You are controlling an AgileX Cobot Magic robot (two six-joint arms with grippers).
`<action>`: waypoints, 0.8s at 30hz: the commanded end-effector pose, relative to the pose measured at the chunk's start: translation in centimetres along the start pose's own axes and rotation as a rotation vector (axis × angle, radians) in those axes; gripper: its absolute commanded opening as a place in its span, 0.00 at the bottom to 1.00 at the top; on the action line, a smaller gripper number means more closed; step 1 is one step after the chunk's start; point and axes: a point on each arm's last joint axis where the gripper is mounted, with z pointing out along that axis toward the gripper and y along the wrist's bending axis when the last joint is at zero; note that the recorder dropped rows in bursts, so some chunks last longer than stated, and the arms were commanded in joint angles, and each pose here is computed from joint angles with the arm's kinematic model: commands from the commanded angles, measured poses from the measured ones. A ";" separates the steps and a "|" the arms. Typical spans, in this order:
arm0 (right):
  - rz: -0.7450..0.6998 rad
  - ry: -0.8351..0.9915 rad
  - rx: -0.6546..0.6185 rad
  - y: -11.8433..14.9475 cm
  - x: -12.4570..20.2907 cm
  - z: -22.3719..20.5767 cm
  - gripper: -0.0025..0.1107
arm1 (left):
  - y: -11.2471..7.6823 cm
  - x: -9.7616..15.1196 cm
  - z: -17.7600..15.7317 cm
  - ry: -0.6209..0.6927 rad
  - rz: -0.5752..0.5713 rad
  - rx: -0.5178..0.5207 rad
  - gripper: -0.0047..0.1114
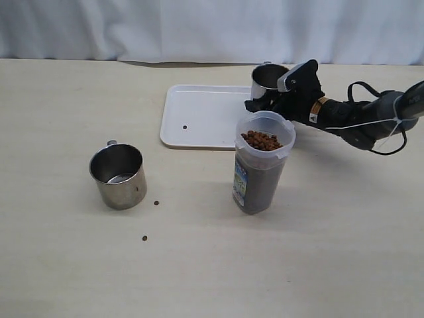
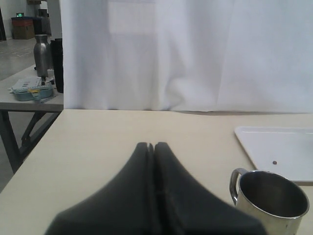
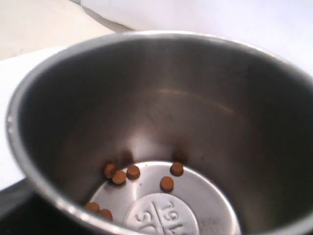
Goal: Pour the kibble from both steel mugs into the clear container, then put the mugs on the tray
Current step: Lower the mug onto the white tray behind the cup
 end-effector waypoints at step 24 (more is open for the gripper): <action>0.021 -0.020 -0.036 0.5 0.4 0.3 0.73 | 0.0 -0.1 0.0 -0.014 -0.001 0.007 0.04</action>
